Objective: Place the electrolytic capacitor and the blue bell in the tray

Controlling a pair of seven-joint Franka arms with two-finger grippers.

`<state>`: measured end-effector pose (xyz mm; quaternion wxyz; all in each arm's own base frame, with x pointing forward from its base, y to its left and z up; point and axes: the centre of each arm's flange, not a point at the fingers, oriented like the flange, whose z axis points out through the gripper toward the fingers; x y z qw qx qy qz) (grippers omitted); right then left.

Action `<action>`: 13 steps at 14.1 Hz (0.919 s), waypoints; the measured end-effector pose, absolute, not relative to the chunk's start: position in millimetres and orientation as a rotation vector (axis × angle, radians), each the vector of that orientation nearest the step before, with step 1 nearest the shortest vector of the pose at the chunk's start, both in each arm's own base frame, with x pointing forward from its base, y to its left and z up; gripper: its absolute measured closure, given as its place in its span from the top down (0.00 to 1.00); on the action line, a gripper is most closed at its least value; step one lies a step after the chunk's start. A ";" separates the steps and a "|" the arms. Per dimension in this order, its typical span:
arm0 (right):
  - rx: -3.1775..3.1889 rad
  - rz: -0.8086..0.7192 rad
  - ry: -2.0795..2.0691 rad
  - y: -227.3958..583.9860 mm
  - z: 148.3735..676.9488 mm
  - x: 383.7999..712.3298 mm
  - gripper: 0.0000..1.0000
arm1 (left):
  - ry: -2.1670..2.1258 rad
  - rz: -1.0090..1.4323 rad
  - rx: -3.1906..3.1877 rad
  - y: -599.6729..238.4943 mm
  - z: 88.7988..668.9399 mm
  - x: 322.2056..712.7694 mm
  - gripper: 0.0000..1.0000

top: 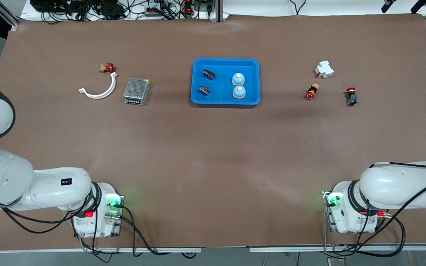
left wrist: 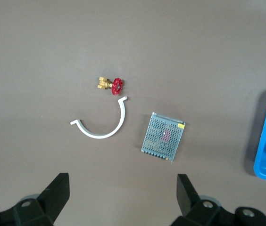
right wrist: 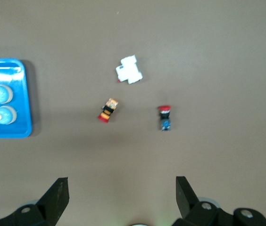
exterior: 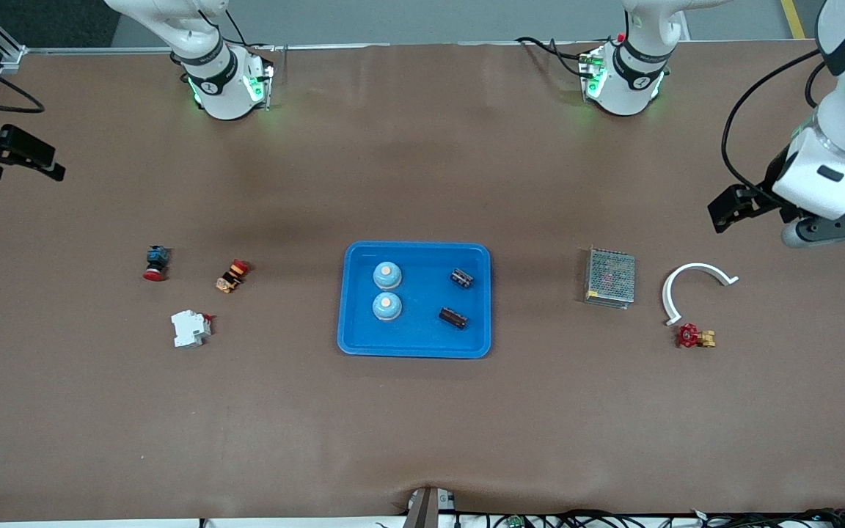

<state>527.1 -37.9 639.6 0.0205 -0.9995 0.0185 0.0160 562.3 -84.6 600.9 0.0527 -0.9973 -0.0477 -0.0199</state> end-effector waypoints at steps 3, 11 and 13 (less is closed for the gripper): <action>-3.105 0.019 0.058 -43.8 637.0 531.3 1.00 | -0.146 -0.062 -3.054 -79.2 608.5 547.0 1.00; -3.106 0.022 0.045 -39.5 633.7 532.2 1.00 | -0.174 -0.012 -3.104 -63.3 615.3 536.3 1.00; -3.106 0.022 0.044 -38.9 633.7 532.3 1.00 | -0.188 -0.003 -3.117 -56.5 617.3 534.7 1.00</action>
